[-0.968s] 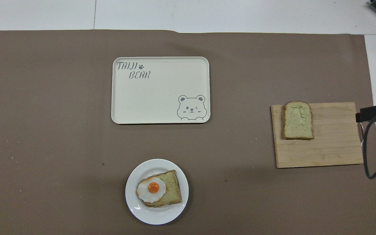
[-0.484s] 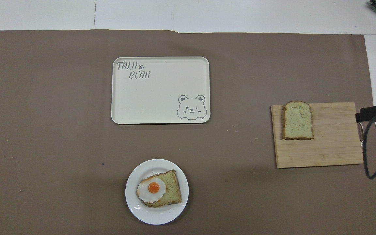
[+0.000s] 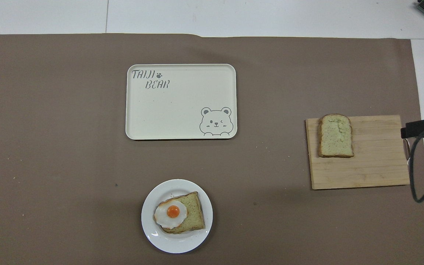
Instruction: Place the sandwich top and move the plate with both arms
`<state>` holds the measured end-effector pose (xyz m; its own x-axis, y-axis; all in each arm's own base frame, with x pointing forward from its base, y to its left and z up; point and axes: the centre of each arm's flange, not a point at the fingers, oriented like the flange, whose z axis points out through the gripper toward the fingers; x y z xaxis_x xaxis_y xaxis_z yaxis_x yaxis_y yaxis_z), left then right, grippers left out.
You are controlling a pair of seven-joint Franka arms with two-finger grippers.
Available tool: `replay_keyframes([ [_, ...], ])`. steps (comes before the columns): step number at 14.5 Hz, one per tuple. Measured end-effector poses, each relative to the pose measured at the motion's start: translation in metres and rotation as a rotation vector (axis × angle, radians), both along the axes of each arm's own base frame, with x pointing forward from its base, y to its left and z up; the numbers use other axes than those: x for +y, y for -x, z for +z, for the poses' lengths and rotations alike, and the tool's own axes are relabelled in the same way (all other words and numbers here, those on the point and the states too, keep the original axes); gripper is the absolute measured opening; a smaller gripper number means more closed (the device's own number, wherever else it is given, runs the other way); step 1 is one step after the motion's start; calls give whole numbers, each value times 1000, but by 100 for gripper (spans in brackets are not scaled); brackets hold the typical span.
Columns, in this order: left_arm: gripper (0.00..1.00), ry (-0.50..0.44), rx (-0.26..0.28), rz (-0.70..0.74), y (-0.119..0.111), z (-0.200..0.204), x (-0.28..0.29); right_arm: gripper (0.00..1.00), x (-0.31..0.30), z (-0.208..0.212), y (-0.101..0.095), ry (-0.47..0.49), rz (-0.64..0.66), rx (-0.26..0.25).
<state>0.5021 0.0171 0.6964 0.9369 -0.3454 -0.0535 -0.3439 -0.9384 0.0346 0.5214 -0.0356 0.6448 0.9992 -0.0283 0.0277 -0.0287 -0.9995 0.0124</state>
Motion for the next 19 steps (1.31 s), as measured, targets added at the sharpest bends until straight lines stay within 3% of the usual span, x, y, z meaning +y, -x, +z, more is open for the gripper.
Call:
replay_keyframes([
  [13,100,0,0,0,0,0,0,100,17,-15,-6,4,44,-20],
  [15,100,0,0,0,0,0,0,100,12,-37,-15,5,36,-40],
  [19,100,0,0,0,0,0,0,100,8,-99,-55,8,28,-79],
])
